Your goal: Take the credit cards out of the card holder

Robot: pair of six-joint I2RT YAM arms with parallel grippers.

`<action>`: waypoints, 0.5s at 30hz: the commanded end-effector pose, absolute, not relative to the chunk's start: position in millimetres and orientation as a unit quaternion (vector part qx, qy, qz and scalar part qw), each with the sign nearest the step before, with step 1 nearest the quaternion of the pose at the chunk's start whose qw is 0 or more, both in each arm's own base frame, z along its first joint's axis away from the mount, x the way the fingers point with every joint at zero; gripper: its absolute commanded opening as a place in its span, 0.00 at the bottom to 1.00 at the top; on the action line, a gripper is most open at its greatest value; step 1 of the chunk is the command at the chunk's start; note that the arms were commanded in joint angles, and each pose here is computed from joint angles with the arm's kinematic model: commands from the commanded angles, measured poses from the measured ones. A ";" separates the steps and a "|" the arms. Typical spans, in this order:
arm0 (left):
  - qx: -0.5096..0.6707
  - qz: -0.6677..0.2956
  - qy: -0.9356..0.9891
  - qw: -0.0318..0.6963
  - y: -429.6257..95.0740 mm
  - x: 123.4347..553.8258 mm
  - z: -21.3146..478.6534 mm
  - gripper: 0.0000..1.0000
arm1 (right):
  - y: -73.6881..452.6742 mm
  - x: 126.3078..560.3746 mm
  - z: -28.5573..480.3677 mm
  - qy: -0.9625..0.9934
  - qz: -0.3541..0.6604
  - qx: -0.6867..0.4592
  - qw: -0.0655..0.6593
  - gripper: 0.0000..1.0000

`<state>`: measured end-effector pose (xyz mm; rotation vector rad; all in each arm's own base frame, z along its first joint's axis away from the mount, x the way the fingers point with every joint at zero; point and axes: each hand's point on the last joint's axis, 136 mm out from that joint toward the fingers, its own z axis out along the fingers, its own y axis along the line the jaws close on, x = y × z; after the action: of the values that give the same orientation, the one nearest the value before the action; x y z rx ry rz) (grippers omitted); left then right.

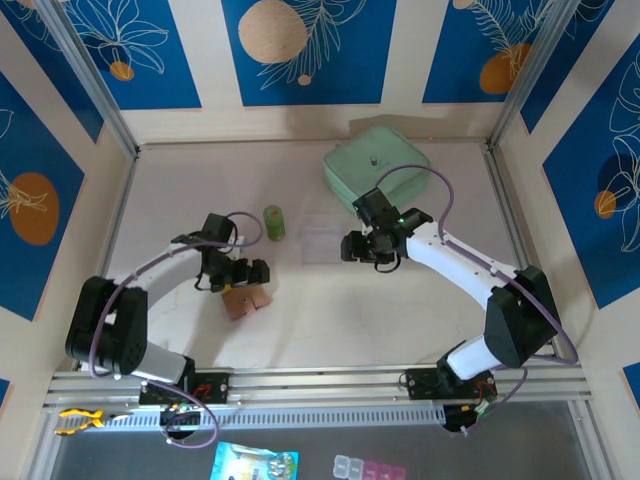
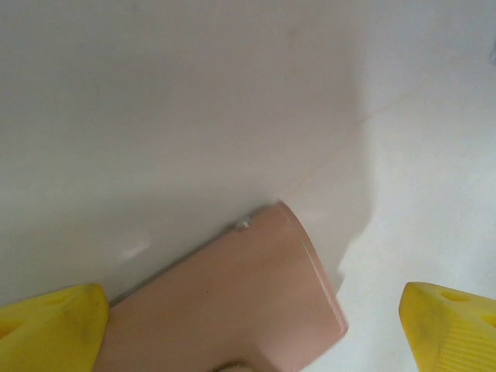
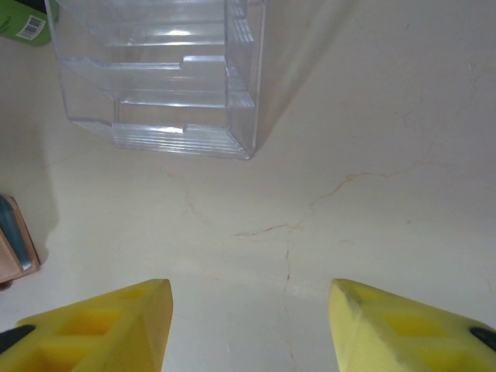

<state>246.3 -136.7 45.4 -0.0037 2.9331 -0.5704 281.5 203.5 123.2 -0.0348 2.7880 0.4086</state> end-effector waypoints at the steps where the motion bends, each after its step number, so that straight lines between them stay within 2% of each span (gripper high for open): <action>1: -0.008 -0.172 0.983 0.057 -134.9 219.3 42.1 0.96 | 195.0 275.5 124.2 0.977 0.132 -0.016 0.164 0.57; 7: 0.008 -0.130 0.989 0.071 -135.3 194.8 48.7 0.96 | 187.3 274.7 113.2 0.979 0.131 -0.009 0.155 0.57; 11: 0.027 -0.103 0.991 0.078 -137.4 191.0 52.0 0.90 | 185.3 273.9 108.6 0.980 0.132 -0.006 0.150 0.57; 15: 0.044 -0.070 0.993 0.084 -135.6 192.4 50.2 0.90 | 184.2 271.2 105.6 0.980 0.131 -0.004 0.147 0.57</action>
<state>190.3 -145.1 48.7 0.1360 2.9599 -0.3359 275.0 184.3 106.4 0.0049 2.8218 0.3626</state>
